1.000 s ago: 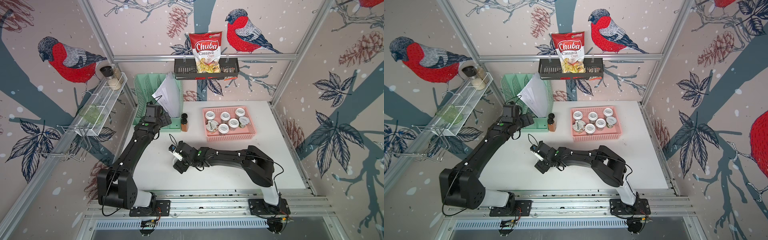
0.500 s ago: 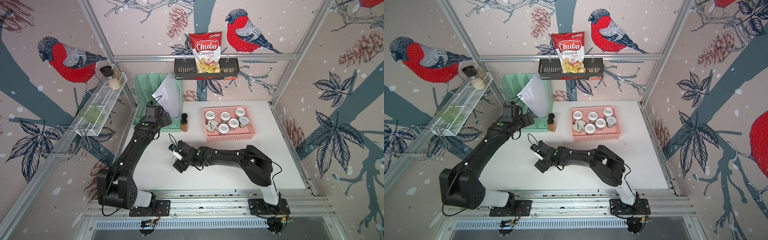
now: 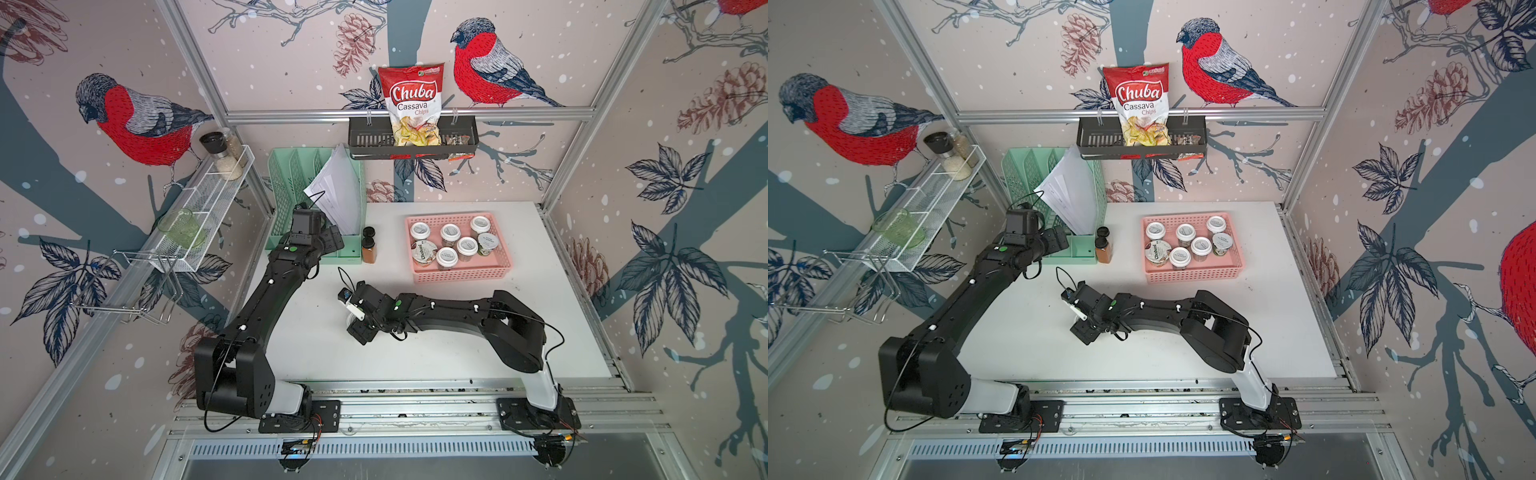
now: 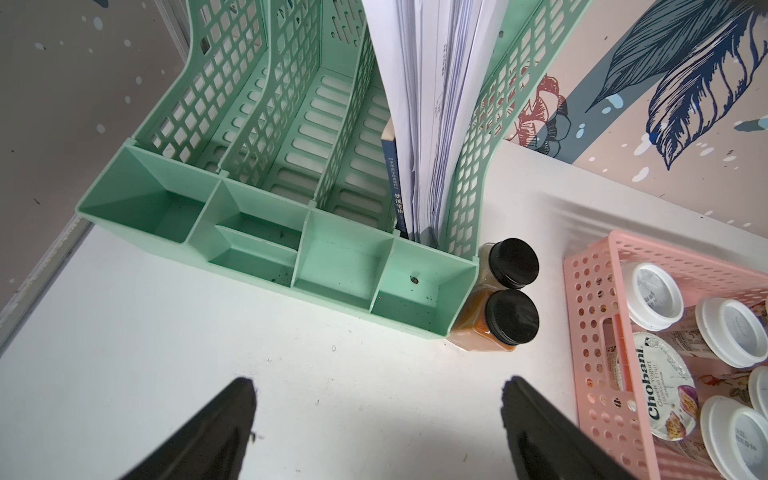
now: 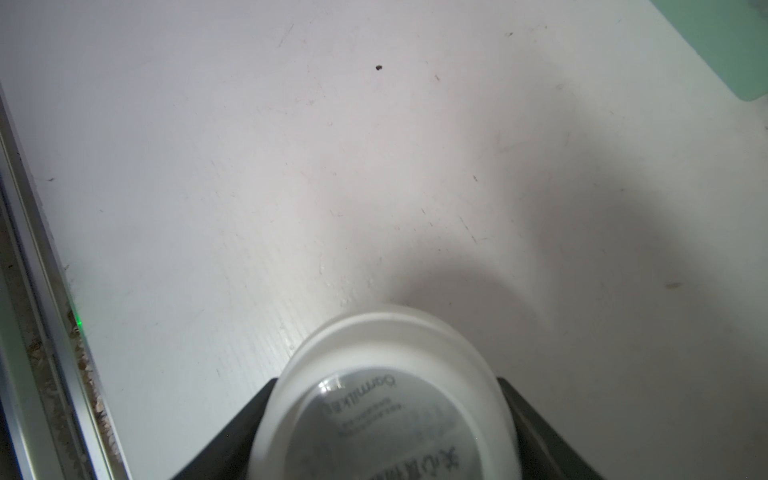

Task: Put the yogurt in the basket
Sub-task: Pick up the yogurt from the center of the board, then place the yogurt in the basket.

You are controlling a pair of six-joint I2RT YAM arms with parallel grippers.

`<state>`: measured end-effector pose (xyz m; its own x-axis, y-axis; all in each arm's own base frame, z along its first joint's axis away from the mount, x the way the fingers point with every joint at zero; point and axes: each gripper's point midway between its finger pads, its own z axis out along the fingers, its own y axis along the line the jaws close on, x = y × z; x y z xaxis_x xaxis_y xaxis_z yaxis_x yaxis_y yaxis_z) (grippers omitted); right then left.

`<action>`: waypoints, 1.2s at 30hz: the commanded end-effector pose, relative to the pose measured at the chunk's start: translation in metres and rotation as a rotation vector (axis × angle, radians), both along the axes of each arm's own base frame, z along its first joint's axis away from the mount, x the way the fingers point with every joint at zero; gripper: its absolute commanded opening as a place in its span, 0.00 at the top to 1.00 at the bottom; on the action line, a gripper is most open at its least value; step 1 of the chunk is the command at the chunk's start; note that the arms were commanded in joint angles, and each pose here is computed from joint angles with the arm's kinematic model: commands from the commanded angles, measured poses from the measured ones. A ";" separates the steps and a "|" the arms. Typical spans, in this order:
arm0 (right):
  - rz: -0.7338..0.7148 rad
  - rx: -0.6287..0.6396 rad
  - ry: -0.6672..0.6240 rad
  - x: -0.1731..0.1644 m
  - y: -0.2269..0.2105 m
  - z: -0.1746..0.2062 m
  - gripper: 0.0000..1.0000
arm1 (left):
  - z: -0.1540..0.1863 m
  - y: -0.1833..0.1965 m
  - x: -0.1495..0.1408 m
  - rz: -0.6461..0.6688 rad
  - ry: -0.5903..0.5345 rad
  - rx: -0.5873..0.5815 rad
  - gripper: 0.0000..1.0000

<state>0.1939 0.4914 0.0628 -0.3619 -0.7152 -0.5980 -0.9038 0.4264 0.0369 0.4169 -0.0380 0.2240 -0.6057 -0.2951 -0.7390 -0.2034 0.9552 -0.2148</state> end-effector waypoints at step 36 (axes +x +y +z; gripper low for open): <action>-0.667 0.120 -0.105 0.131 -0.234 0.124 0.26 | 0.041 -0.065 0.003 -0.146 -0.074 0.035 0.04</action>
